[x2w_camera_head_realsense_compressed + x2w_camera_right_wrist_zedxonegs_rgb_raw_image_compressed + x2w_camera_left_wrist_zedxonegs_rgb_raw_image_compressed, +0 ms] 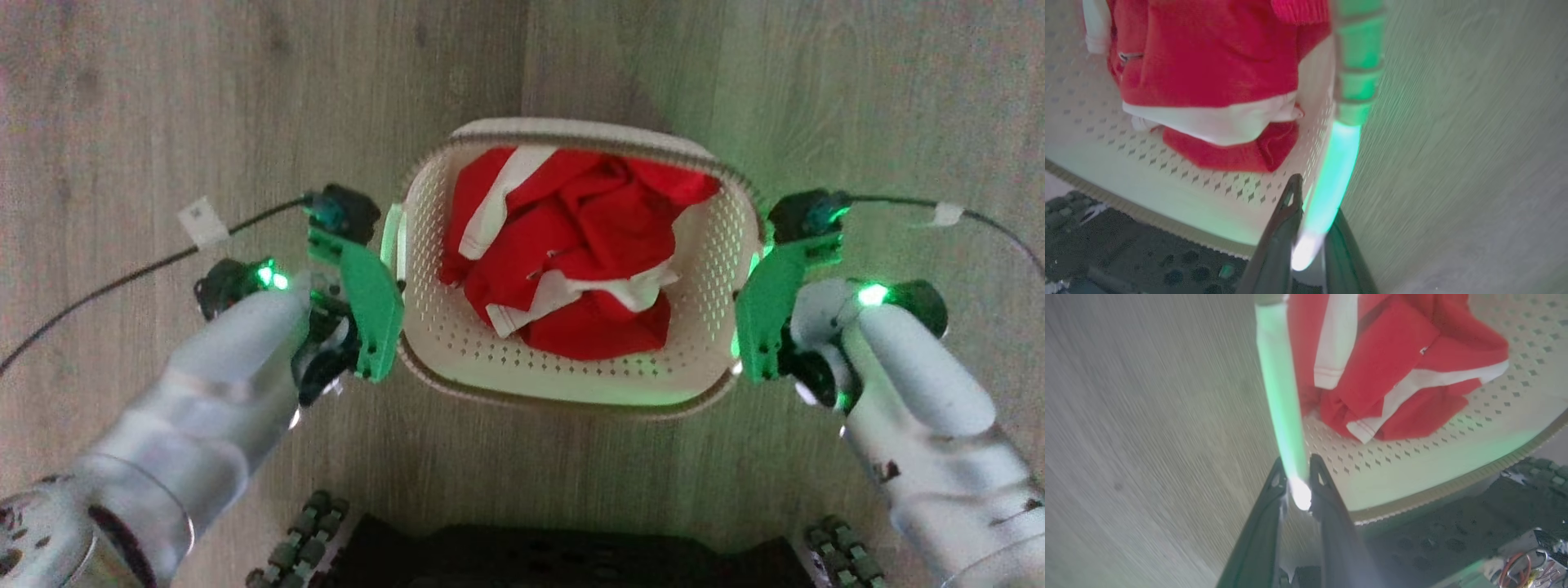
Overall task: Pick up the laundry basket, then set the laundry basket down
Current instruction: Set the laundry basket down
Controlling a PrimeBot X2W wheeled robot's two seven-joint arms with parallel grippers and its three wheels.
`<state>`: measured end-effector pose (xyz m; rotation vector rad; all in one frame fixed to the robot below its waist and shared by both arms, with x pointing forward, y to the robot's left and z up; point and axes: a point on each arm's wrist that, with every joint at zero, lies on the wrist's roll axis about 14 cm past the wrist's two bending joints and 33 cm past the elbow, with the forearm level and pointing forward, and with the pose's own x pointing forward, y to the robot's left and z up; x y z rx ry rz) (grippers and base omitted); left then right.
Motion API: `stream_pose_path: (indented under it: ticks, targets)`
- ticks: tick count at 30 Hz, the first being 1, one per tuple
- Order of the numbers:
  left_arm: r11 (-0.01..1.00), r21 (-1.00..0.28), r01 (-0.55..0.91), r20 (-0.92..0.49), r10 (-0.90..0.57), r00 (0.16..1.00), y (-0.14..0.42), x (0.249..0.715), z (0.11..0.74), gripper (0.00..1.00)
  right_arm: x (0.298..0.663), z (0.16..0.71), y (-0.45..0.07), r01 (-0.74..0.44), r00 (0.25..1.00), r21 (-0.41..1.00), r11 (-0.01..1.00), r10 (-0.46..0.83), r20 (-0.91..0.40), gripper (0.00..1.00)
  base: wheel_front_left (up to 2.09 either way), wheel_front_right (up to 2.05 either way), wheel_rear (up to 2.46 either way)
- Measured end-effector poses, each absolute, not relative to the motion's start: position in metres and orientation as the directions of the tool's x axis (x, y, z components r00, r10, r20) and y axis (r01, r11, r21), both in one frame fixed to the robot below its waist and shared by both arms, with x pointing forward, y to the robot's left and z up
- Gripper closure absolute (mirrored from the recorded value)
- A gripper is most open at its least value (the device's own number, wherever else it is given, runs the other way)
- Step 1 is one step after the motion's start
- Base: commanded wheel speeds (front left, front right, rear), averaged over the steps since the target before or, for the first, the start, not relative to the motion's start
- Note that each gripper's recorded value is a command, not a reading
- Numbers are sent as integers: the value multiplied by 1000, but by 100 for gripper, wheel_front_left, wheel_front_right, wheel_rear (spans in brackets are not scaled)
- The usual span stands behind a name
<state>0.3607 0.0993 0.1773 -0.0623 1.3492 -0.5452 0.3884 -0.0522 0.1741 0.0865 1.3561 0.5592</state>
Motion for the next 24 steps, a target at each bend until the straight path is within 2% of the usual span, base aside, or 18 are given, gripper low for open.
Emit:
stream_pose_path:
  ticks: [13,24]
  targets:
    - [891,-323,317,-898,-395,195,102,378,168,100,420,167,-44,-359,226,355,863,449,-864,100,0,0,0]
    - [906,-285,315,-895,-369,251,104,381,166,100,427,167,-41,-381,292,341,860,461,-838,100,0,0,0]
